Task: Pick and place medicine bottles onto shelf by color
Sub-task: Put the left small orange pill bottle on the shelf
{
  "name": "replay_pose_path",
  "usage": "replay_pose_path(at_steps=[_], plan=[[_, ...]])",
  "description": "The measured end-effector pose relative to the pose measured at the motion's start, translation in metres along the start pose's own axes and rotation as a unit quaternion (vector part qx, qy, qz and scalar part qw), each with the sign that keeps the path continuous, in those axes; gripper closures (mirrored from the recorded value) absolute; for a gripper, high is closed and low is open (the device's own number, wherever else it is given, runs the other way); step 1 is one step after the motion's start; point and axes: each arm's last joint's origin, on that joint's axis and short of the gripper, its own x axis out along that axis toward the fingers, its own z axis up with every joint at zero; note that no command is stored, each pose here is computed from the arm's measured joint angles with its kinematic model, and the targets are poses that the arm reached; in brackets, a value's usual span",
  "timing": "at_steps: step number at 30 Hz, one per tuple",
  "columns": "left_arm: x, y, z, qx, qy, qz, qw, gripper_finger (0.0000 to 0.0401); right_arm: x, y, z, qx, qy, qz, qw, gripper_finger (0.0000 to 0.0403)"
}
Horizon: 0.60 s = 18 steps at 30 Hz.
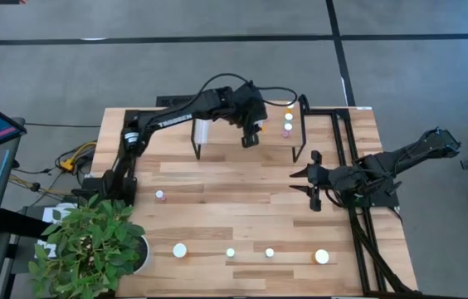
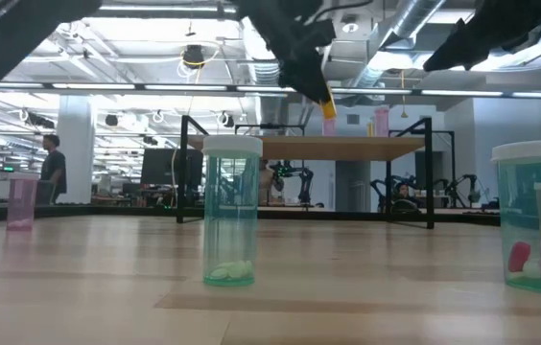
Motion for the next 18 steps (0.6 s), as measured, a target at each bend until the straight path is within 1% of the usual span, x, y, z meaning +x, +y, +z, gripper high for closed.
replay_pose_path(at_steps=[4, 6, 8, 9, 16, 18], plan=[[0.016, 0.007, -0.005, 0.002, 0.008, -0.007, 1.0, 0.0296, 0.0, 0.0, 0.0, 0.0, 0.0, 0.0, 1.0, 0.0231], [0.018, 0.011, -0.008, -0.001, 0.017, -0.01, 1.0, 0.0296, 0.0, 0.0, 0.0, 0.0, 0.0, 0.0, 1.0, 0.0232], [0.018, 0.012, -0.007, -0.003, 0.011, -0.011, 1.0, 0.0296, 0.0, 0.0, 0.0, 0.0, 0.0, 0.0, 1.0, 0.0233], [0.019, 0.012, -0.006, -0.002, 0.006, -0.01, 1.0, 0.0296, 0.0, 0.0, 0.0, 0.0, 0.0, 0.0, 1.0, 0.0234], [0.035, 0.012, -0.012, 0.005, 0.028, -0.019, 0.999, 0.0296, 0.0, 0.0, 0.0, 0.001, -0.002, 0.001, 1.0, 0.0232], [0.039, 0.013, -0.012, 0.009, 0.025, -0.017, 0.999, 0.0296, 0.0, 0.0, 0.0, 0.001, -0.001, 0.0, 1.0, 0.0232]])
